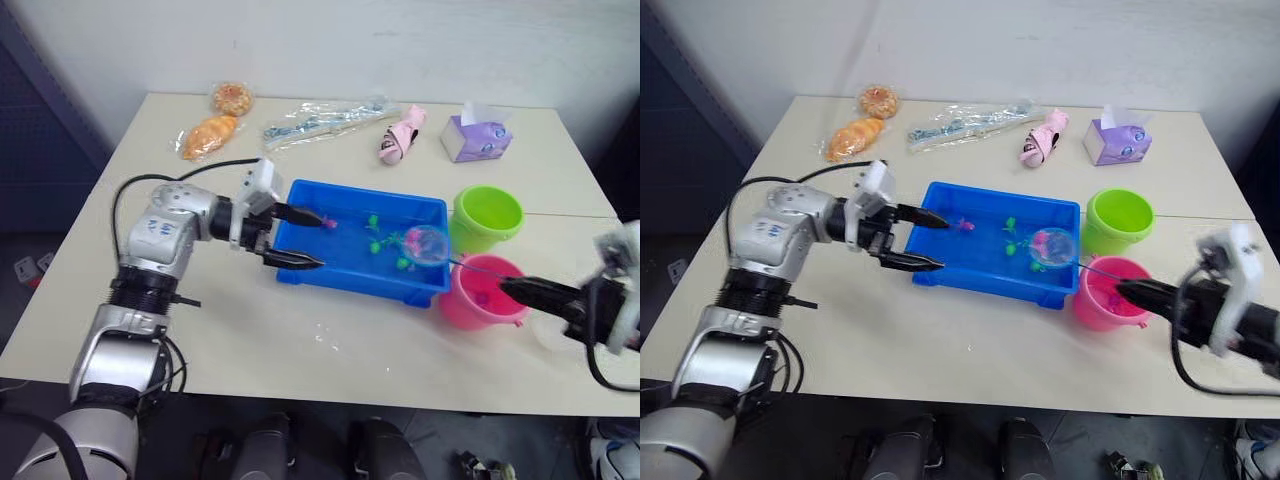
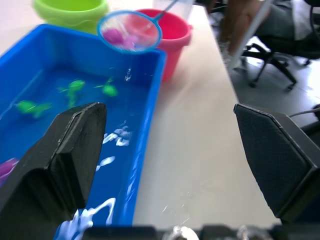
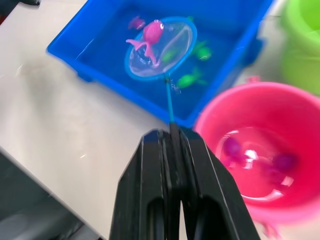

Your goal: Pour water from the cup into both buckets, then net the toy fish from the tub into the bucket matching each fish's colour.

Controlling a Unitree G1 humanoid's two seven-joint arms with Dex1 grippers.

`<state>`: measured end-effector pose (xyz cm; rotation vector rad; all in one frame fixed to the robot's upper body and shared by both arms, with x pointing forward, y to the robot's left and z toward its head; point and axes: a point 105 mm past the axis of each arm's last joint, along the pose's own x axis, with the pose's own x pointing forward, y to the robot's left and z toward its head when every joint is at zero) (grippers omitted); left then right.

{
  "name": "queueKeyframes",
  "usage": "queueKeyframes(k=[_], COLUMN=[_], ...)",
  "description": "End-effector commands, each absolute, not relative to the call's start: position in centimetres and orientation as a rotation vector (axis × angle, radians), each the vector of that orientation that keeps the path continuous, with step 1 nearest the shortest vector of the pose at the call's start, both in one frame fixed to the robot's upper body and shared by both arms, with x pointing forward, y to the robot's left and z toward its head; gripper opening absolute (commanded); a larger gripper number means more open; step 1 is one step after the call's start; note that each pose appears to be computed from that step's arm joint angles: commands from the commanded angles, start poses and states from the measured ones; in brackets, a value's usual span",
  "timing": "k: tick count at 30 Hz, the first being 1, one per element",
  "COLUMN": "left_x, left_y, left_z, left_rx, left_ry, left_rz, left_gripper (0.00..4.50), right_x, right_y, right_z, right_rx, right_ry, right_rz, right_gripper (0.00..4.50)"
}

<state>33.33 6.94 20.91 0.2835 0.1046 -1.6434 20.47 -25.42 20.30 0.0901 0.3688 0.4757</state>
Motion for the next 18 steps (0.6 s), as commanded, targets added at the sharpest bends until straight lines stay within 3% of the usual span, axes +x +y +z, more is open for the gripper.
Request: queueKeyframes(k=[1, 7, 12, 16, 18], left_x=[33.0, 32.7, 33.0, 33.3, 33.4], left_y=[6.0, 4.2, 4.1, 4.3, 4.4], left_z=[22.0, 21.9, 21.9, 21.8, 21.8], left_rx=[0.309, 0.305, 0.308, 0.31, 0.313], left_ry=[0.049, 0.017, 0.012, 0.007, 0.007], left_rz=[-1.695, -1.743, -1.742, -1.722, -1.713], left_gripper=[4.37, 4.37, 4.37, 4.37, 4.37], right_x=[18.6, 17.1, 16.9, 17.6, 17.7], right_y=[-25.8, -27.3, -27.7, -27.9, -28.2], right_z=[21.3, 21.2, 21.1, 21.5, 21.4], right_rx=[0.025, -0.21, -0.536, -1.223, -1.415], right_ry=[0.3, 0.289, 0.318, 0.327, 0.32], right_rz=[0.402, 0.189, 0.153, 0.242, 0.284], right_gripper=[0.0, 0.0, 0.0, 0.0, 0.0])
